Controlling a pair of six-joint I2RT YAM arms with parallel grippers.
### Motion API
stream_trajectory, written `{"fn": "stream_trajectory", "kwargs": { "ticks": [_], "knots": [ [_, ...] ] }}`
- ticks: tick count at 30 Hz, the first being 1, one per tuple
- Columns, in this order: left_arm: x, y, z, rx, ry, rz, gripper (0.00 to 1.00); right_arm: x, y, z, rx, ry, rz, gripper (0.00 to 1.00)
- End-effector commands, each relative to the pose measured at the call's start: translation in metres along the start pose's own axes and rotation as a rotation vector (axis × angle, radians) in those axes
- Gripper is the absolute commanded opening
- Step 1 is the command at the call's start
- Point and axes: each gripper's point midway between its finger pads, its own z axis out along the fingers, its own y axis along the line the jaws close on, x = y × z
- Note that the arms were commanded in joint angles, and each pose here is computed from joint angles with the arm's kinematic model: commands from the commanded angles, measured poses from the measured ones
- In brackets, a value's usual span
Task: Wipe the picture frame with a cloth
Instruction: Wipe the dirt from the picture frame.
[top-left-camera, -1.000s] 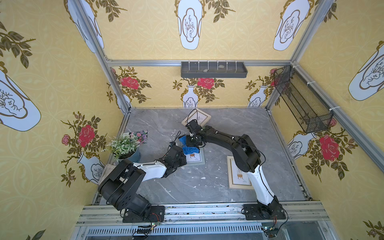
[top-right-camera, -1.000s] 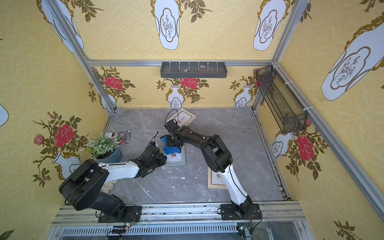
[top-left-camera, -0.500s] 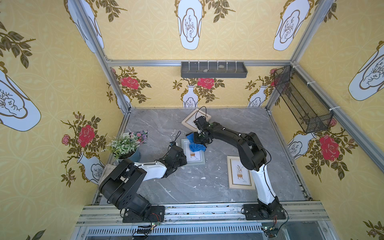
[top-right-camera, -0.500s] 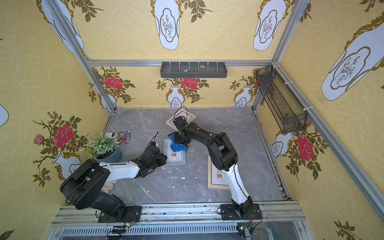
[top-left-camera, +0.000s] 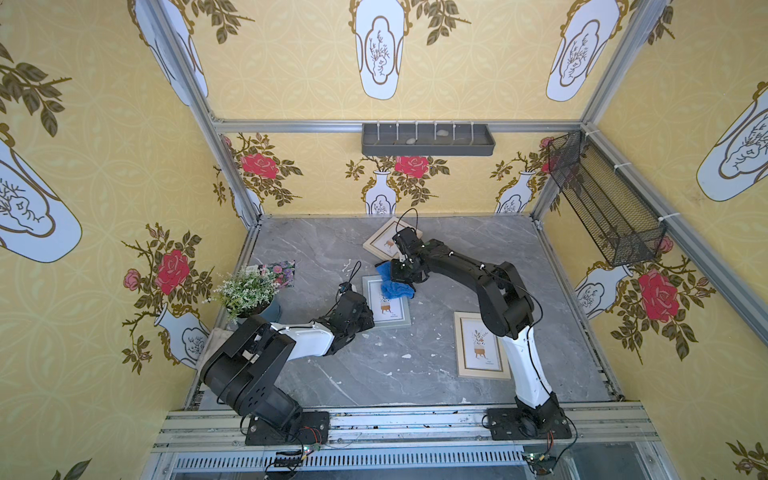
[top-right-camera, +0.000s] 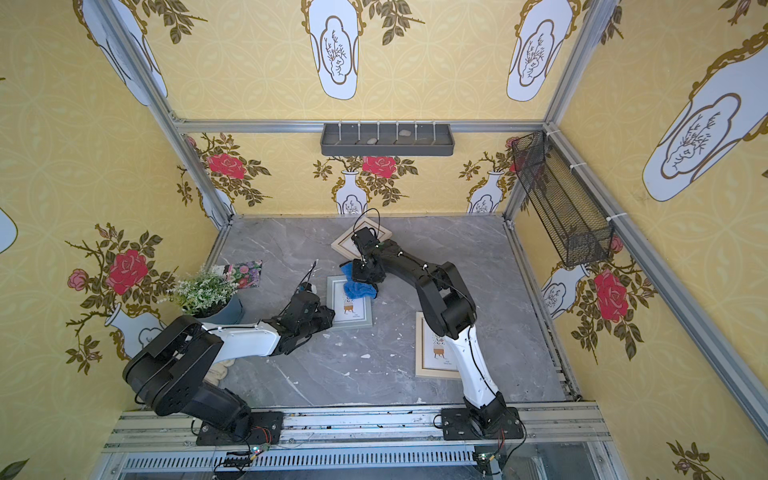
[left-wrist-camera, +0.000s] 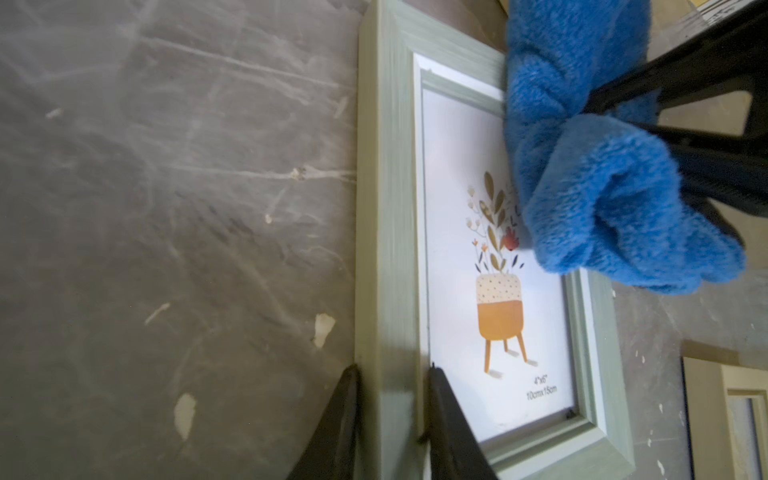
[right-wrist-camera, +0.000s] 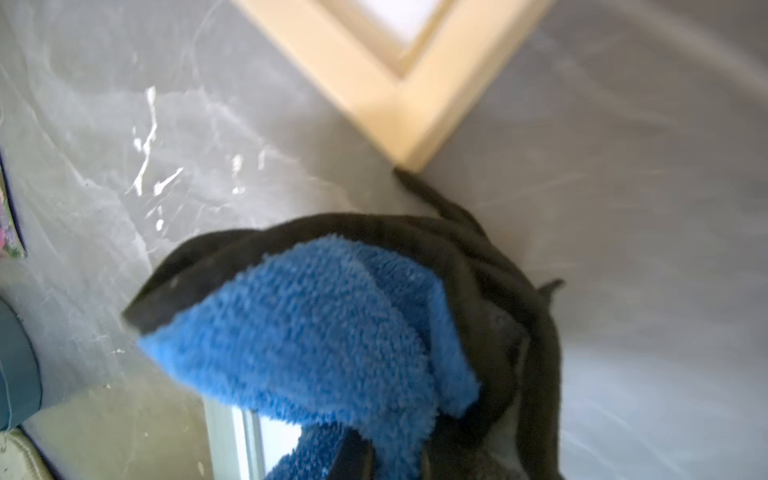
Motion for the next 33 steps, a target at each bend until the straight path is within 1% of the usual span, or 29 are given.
{"fn": "stream_trajectory", "kwargs": {
  "ticks": [1,4,7,9,10,12,16,18,20,23,26,28,30,33],
  "knots": [
    [0.074,0.073,-0.013,-0.281,0.306,0.022,0.2,0.024,-0.012,-0.01,0.06,0.027,-0.007,0.05],
    [0.073,0.074,-0.012,-0.286,0.307,0.025,0.19,0.07,0.001,-0.012,0.023,0.104,-0.001,0.05],
    [0.073,0.074,-0.011,-0.285,0.312,0.024,0.19,0.112,0.005,-0.011,0.027,0.178,-0.002,0.05],
    [0.072,0.073,-0.01,-0.284,0.313,0.025,0.19,0.124,0.007,-0.011,0.026,0.193,-0.006,0.05],
    [0.072,0.072,-0.01,-0.28,0.314,0.026,0.19,0.125,0.009,-0.01,0.019,0.192,-0.008,0.05],
    [0.073,0.073,-0.01,-0.28,0.316,0.026,0.19,0.108,0.006,-0.01,0.025,0.154,-0.01,0.05],
    [0.073,0.071,-0.01,-0.274,0.315,0.023,0.19,0.043,0.004,-0.009,-0.003,0.048,0.019,0.05],
    [0.072,0.071,-0.01,-0.269,0.312,0.018,0.19,0.027,0.009,-0.004,-0.002,0.028,0.01,0.05],
    [0.072,0.069,-0.011,-0.262,0.309,0.014,0.19,0.032,0.015,0.004,-0.011,0.051,0.001,0.04],
    [0.071,0.07,-0.012,-0.262,0.304,0.01,0.19,0.064,0.018,0.012,-0.015,0.112,-0.004,0.03],
    [0.07,0.07,-0.012,-0.262,0.299,0.01,0.19,0.102,0.022,0.005,-0.018,0.167,-0.006,0.04],
    [0.07,0.068,-0.013,-0.261,0.303,0.017,0.19,0.116,0.027,-0.003,-0.035,0.181,0.0,0.05],
    [0.069,0.069,-0.014,-0.261,0.296,0.018,0.19,0.119,0.029,-0.006,-0.052,0.184,0.003,0.05],
    [0.07,0.072,-0.015,-0.264,0.291,0.013,0.19,0.101,0.025,0.004,-0.061,0.157,0.012,0.05]
  ]
}}
